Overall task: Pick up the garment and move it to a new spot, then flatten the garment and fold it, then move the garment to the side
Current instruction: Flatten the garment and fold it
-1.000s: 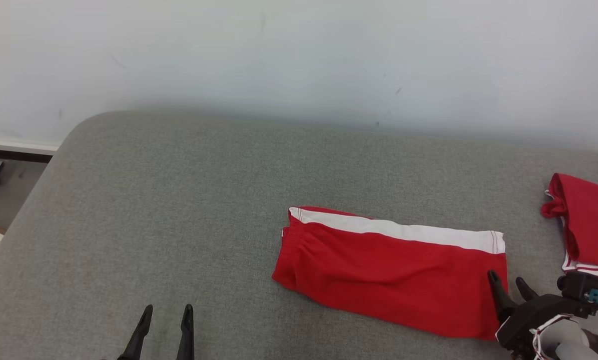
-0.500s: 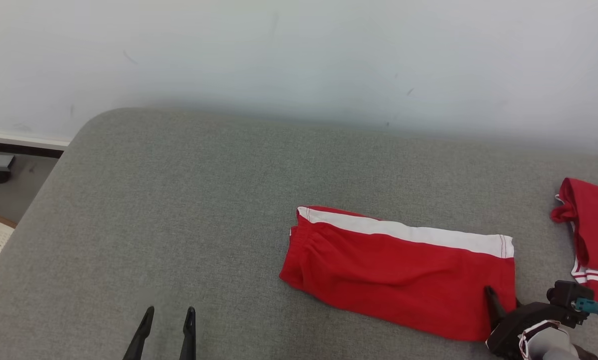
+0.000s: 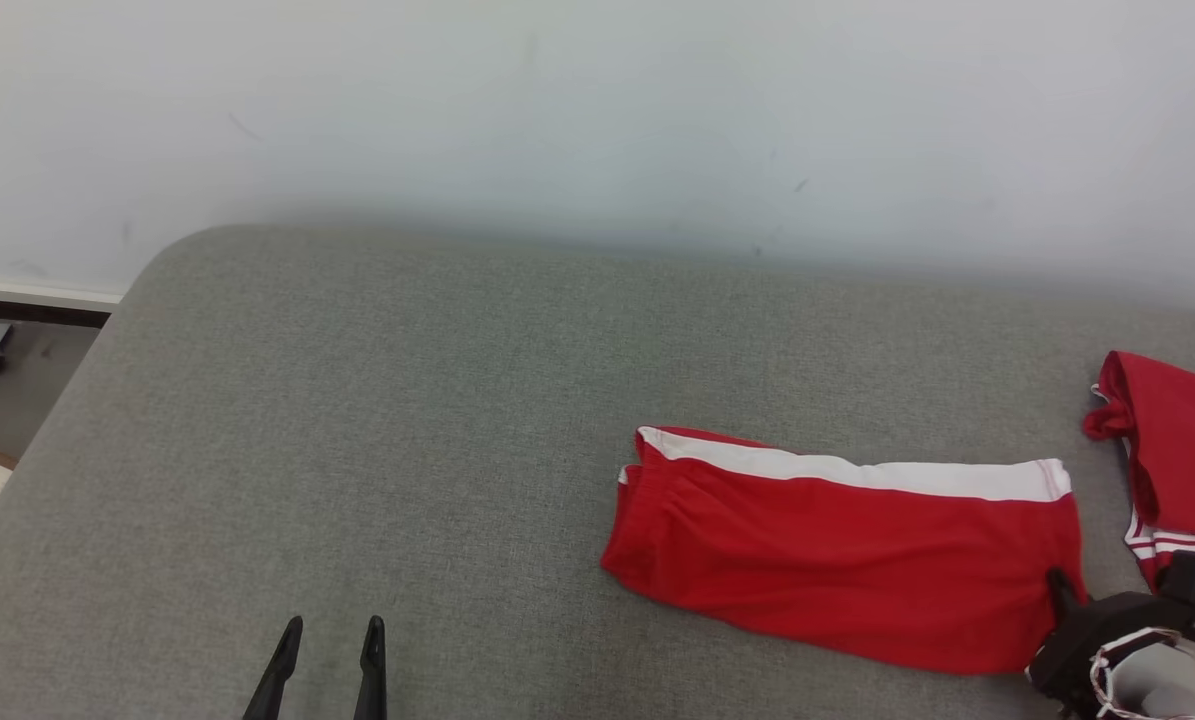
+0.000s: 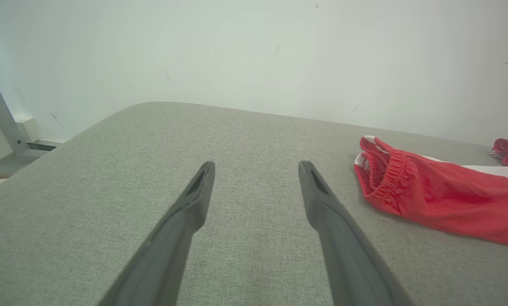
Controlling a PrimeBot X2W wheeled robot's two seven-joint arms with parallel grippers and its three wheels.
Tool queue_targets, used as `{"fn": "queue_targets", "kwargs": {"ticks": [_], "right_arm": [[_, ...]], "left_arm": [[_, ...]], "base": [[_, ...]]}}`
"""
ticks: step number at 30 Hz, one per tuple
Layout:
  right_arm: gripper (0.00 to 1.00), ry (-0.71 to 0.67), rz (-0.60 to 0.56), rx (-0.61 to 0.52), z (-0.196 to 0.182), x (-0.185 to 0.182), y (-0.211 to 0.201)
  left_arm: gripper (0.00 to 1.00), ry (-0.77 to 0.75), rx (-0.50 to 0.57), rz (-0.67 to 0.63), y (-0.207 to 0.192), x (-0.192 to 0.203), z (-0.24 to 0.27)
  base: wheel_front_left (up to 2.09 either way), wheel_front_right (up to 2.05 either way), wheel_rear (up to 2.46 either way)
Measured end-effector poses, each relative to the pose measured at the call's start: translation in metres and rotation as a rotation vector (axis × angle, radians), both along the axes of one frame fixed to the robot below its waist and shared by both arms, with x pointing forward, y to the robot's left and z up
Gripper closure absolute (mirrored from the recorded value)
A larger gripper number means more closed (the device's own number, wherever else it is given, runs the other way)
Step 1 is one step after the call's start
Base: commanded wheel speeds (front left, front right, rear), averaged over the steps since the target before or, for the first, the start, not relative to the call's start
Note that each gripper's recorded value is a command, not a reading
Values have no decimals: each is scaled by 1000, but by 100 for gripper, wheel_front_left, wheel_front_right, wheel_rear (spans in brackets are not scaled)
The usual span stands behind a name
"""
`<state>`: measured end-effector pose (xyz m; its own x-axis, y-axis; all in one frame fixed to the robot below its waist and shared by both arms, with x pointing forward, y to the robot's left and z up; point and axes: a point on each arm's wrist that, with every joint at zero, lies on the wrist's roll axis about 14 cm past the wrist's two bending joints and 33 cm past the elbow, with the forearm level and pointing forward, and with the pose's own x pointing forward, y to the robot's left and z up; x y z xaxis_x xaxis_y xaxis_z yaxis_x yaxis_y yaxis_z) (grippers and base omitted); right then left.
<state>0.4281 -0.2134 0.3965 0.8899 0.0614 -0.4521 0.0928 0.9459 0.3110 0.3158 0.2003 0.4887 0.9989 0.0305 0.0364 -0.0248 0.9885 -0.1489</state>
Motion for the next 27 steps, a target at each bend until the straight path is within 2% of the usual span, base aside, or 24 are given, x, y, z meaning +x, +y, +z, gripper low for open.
{"fn": "queue_targets", "kwargs": {"ticks": [5, 10, 18, 23, 27], "right_arm": [[100, -43, -5, -18, 12, 5, -13], [100, -126, 53, 22, 35, 15, 7], [100, -249, 268, 183, 82, 28, 103], [100, -249, 402, 272, 94, 20, 170], [100, -237, 451, 331, 99, 17, 209]], "left_arm": [[0, 3, -5, -7, -2, 3, -1], [0, 12, -14, -25, -8, 4, -4], [0, 15, -20, -27, -10, 1, -5], [0, 7, -30, -17, -8, -2, -3], [0, 10, -46, -9, -8, -6, -5]], "base": [[0, 0, 0], [0, 0, 0], [0, 0, 0], [0, 0, 0], [0, 0, 0]]}}
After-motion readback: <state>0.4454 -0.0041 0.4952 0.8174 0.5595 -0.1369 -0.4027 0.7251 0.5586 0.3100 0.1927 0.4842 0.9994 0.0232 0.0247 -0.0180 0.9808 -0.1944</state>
